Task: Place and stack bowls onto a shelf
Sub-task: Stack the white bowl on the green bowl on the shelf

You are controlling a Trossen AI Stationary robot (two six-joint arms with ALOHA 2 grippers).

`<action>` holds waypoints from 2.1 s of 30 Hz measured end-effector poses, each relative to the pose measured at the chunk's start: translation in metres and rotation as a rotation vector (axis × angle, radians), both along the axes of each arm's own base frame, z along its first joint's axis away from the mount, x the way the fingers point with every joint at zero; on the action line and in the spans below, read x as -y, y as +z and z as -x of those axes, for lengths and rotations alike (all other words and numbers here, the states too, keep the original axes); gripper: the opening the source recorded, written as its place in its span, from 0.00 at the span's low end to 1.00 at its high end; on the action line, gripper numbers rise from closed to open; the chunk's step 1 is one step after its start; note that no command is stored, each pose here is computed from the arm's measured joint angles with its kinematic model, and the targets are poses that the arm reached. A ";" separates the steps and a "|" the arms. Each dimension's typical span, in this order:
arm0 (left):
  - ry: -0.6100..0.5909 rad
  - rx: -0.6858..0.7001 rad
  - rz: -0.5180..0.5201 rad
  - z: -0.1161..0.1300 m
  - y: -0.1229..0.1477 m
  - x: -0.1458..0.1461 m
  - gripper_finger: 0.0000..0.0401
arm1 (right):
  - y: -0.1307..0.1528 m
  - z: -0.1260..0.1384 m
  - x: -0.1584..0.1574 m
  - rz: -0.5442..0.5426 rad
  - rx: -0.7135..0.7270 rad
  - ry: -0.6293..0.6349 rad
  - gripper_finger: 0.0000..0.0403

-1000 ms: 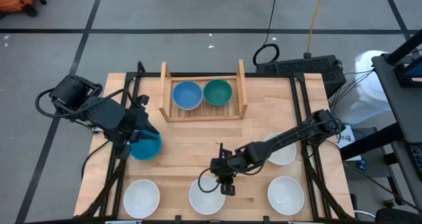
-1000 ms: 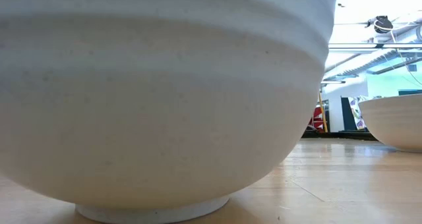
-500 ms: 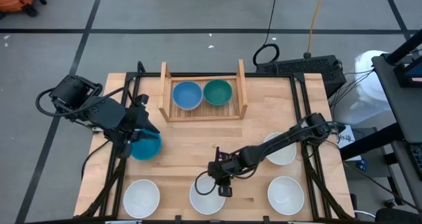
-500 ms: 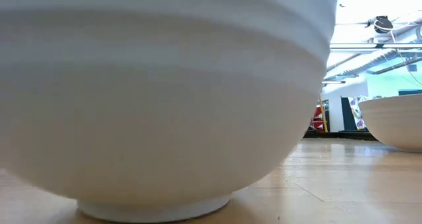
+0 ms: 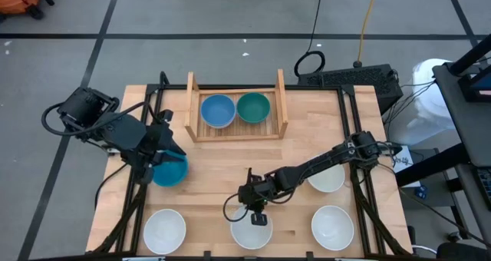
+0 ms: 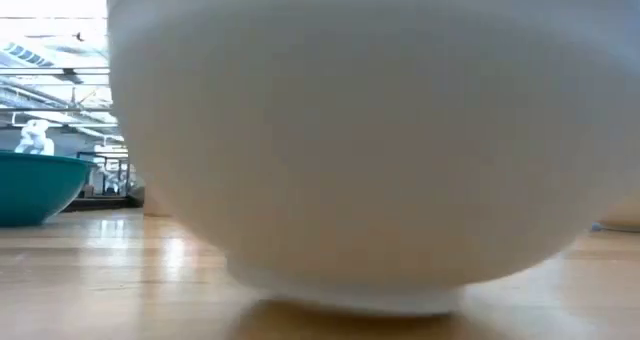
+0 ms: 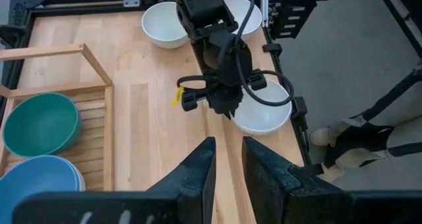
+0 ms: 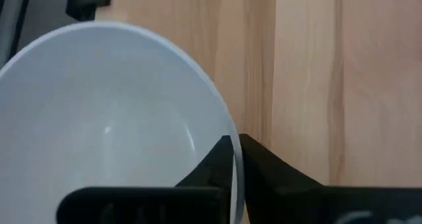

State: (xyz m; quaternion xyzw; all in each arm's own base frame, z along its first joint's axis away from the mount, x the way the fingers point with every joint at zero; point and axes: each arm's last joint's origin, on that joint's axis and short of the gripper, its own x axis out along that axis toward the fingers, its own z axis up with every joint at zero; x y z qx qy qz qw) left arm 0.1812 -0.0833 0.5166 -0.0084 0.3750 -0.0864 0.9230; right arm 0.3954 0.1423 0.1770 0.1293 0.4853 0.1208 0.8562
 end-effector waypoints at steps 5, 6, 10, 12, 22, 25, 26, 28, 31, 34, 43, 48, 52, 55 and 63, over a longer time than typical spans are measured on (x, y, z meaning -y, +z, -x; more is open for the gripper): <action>-0.006 0.002 -0.007 0.000 0.000 0.000 0.20 | 0.001 -0.001 0.003 0.006 0.013 0.012 0.01; -0.008 0.002 -0.008 0.000 0.000 0.000 0.20 | 0.002 -0.002 0.005 0.003 0.016 0.010 0.01; -0.017 0.004 -0.018 0.000 0.000 0.000 0.20 | 0.018 0.000 0.010 -0.001 0.053 -0.013 0.00; -0.018 0.004 -0.019 0.000 0.000 0.000 0.20 | 0.032 0.003 0.015 0.034 0.095 -0.057 0.00; -0.067 0.016 -0.068 0.000 0.000 0.000 0.20 | 0.124 0.029 0.078 0.111 0.338 -0.270 0.00; -0.087 0.021 -0.088 0.000 0.000 0.000 0.20 | 0.149 0.042 0.106 0.173 0.408 -0.331 0.00; -0.094 0.022 -0.095 0.000 0.000 0.000 0.20 | 0.157 0.047 0.116 0.184 0.429 -0.350 0.00; -0.104 0.025 -0.106 0.000 0.000 0.000 0.20 | 0.170 0.056 0.136 0.210 0.468 -0.386 0.00; -0.110 0.026 -0.111 0.000 0.000 0.000 0.20 | 0.185 0.067 0.164 0.278 0.515 -0.424 0.00; -0.103 0.027 -0.114 0.000 0.000 -0.001 0.20 | 0.192 0.077 0.192 0.325 0.539 -0.433 0.00; 0.029 0.036 -0.137 -0.005 0.000 -0.013 0.20 | 0.185 0.090 0.270 0.379 0.529 -0.422 0.00; 0.097 0.029 -0.108 -0.008 0.000 -0.020 0.20 | 0.178 0.098 0.308 0.396 0.536 -0.451 0.00; 0.162 0.032 -0.112 -0.010 0.000 -0.027 0.20 | 0.165 0.100 0.333 0.386 0.520 -0.447 0.00; 0.199 0.032 -0.112 -0.011 0.000 -0.032 0.20 | 0.149 0.097 0.350 0.383 0.481 -0.469 0.00; 0.257 0.029 -0.111 -0.014 0.000 -0.043 0.20 | 0.104 0.083 0.374 0.320 0.374 -0.444 0.00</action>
